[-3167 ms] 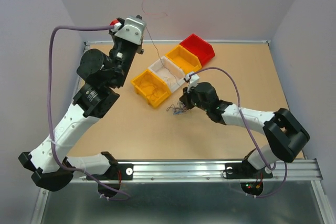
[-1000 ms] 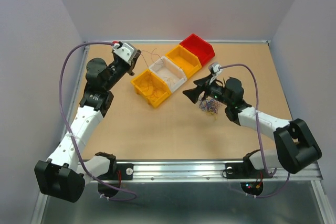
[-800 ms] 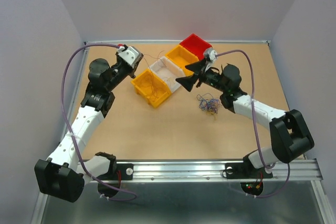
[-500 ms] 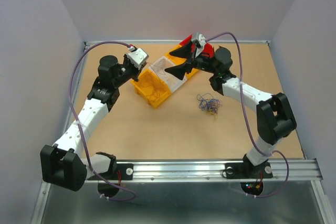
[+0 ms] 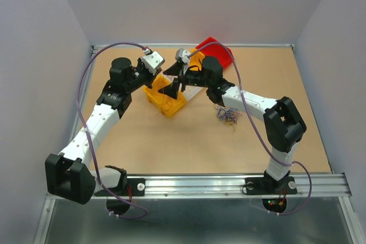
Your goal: Untangle the cables
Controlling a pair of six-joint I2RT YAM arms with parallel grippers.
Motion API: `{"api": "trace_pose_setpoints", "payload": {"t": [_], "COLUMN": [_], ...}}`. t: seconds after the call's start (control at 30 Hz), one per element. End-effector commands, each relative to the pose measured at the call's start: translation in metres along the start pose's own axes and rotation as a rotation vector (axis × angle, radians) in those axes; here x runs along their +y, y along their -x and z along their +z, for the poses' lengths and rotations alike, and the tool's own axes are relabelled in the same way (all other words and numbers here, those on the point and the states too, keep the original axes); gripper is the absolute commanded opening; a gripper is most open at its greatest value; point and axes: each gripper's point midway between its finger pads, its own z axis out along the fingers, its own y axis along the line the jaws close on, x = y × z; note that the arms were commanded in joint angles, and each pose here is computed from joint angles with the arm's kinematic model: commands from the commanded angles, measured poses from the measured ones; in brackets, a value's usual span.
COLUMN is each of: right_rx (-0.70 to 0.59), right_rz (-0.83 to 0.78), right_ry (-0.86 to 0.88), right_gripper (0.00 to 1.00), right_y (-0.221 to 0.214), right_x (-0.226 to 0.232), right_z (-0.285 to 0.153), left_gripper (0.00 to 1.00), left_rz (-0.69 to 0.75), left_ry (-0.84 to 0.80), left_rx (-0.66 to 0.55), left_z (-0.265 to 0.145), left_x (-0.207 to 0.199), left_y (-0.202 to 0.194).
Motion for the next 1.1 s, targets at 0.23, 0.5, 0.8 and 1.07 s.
{"api": "trace_pose_setpoints", "payload": {"t": [0.23,0.5,0.8,1.07], "right_rx": [-0.002,-0.002,-0.010,-0.045], "right_rz": [-0.050,-0.005,0.028,0.085], "right_ry": [-0.056,-0.109,-0.080,-0.047], "right_gripper": [0.23,0.01,0.05,0.01], "right_y": [0.001,-0.005,-0.016,-0.024], "right_x": [-0.020,-0.019,-0.011,0.003], "right_z": [0.009,-0.001,-0.004,0.004], "left_gripper": [0.00,0.00,0.00,0.00], "left_rz": [0.032,0.033,0.020,-0.014], "left_ry": [0.012,0.048,0.191,0.381], "left_rx": [-0.036,-0.023,0.112,0.110], "left_z": [-0.005,-0.006,0.006,-0.002], "left_x": [0.005,0.011,0.041,0.072], "left_y": [0.024,0.022,-0.013,-0.015]}}
